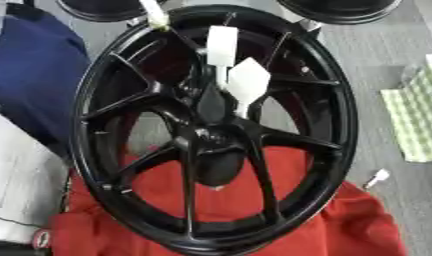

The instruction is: Pull the pin out of the wheel hub.

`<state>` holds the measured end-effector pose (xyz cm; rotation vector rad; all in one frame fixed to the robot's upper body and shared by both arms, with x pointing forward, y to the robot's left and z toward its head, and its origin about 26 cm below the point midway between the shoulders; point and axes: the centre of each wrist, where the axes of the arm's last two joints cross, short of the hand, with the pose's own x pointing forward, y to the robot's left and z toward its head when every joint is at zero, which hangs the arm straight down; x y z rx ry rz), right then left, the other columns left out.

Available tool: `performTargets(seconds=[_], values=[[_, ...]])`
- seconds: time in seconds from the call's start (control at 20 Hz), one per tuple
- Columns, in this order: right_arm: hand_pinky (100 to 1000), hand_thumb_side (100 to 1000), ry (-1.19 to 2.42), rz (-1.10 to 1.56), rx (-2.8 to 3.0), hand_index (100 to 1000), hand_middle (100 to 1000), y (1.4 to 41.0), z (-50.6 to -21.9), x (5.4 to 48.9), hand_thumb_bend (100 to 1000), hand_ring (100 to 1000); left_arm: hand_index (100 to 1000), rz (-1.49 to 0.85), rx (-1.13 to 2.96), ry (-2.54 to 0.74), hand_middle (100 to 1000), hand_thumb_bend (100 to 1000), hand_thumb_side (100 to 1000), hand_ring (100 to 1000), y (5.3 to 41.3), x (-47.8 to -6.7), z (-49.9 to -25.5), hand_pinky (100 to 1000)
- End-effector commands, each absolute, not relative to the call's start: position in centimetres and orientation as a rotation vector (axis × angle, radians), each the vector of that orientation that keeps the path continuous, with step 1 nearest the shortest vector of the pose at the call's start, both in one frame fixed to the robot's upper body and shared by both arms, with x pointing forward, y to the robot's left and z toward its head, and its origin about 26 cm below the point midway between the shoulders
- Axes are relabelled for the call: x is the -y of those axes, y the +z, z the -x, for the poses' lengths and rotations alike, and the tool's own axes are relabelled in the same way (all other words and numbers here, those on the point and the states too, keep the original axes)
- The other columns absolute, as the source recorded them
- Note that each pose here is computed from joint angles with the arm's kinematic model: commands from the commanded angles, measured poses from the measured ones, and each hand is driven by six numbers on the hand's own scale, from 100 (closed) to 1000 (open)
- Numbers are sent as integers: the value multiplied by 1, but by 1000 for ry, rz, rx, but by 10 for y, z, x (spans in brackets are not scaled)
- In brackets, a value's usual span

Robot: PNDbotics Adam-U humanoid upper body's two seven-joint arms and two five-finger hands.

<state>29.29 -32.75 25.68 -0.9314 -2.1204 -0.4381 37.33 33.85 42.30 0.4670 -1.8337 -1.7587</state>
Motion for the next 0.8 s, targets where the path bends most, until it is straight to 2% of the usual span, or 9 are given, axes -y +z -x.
performTargets(seconds=[0.05, 0.2, 0.45, 0.55, 0.6, 0.65, 0.7, 0.75, 0.8], values=[[351, 461, -517, 1064, 2066, 683, 517, 268, -289, 332, 100, 610, 329, -682, 1770, -1655, 245, 100, 188, 458, 438, -395, -352, 649], [352, 457, -523, 1068, 2071, 683, 517, 269, -289, 332, 100, 610, 350, -754, 1692, -1569, 261, 100, 194, 467, 418, -426, -347, 652], [353, 454, -532, 1066, 2074, 682, 517, 270, -289, 332, 100, 611, 534, -818, 1546, -1487, 433, 100, 146, 566, 383, -459, -346, 712], [353, 454, -534, 1066, 2073, 682, 516, 270, -289, 332, 100, 610, 685, -840, 1487, -1464, 563, 100, 125, 668, 371, -470, -346, 771], [352, 454, -535, 1066, 2071, 682, 516, 270, -289, 332, 100, 610, 807, -853, 1458, -1459, 679, 145, 105, 758, 366, -475, -346, 823], [352, 454, -537, 1066, 2070, 682, 516, 270, -289, 332, 100, 610, 876, -867, 1428, -1461, 774, 203, 100, 834, 363, -479, -345, 867], [352, 455, -538, 1066, 2069, 682, 515, 270, -289, 333, 100, 610, 928, -881, 1396, -1474, 844, 306, 281, 906, 359, -482, -345, 921], [352, 455, -540, 1065, 2069, 682, 515, 270, -289, 333, 100, 610, 950, -895, 1369, -1492, 869, 438, 428, 938, 357, -484, -345, 954], [352, 454, -541, 1064, 2069, 682, 515, 270, -289, 333, 100, 609, 952, -913, 1342, -1511, 870, 496, 469, 944, 355, -486, -345, 963]])
